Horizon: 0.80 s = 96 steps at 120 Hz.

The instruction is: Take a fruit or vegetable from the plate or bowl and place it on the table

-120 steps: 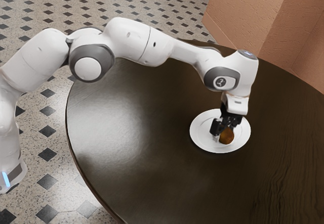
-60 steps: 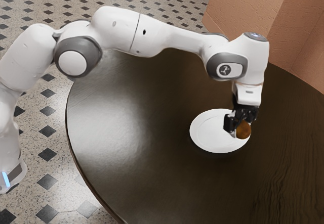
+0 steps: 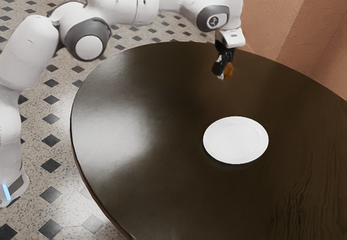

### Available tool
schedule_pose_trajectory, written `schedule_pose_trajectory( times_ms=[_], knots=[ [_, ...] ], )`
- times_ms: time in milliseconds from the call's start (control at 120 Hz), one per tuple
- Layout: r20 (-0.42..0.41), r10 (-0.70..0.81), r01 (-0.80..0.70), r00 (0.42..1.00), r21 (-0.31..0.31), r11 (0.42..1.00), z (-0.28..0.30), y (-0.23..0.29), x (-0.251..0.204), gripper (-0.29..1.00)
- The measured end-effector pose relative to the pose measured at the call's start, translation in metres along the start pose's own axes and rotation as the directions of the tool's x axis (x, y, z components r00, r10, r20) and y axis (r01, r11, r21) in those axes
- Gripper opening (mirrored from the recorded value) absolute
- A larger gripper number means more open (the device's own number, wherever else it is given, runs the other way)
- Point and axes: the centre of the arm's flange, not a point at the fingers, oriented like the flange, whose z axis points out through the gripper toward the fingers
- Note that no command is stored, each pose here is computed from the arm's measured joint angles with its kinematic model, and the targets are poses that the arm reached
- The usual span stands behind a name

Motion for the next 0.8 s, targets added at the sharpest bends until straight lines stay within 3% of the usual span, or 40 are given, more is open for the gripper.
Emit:
schedule_pose_trajectory(
  times_ms=[133,250,317,450,508,542,600,658,725,800],
  knots=[
    [0.010,-0.013,0.013,1.000,-0.010,1.000,0.001,-0.001,-0.009,0.51],
    [0.009,-0.018,0.018,1.000,-0.015,1.000,-0.003,0.002,-0.012,0.62],
    [-0.039,-0.035,0.034,0.999,-0.036,0.999,-0.006,0.015,-0.011,0.65],
    [-0.256,-0.203,0.187,0.945,-0.084,0.979,-0.063,0.048,0.004,0.68],
    [-0.273,-0.333,0.302,0.903,-0.149,0.941,-0.063,0.067,0.025,0.69],
    [-0.243,-0.398,0.370,0.884,-0.154,0.916,-0.063,0.081,0.040,0.69],
    [-0.174,-0.525,0.503,0.833,-0.156,0.850,-0.079,0.105,0.063,0.70],
    [-0.106,-0.669,0.651,0.735,-0.163,0.741,-0.121,0.123,0.067,0.70],
    [0.002,-0.815,0.805,0.579,-0.161,0.571,-0.148,0.143,0.061,0.70],
    [0.118,-0.922,0.927,0.369,-0.112,0.357,-0.152,0.156,0.053,0.70]
  ],
)
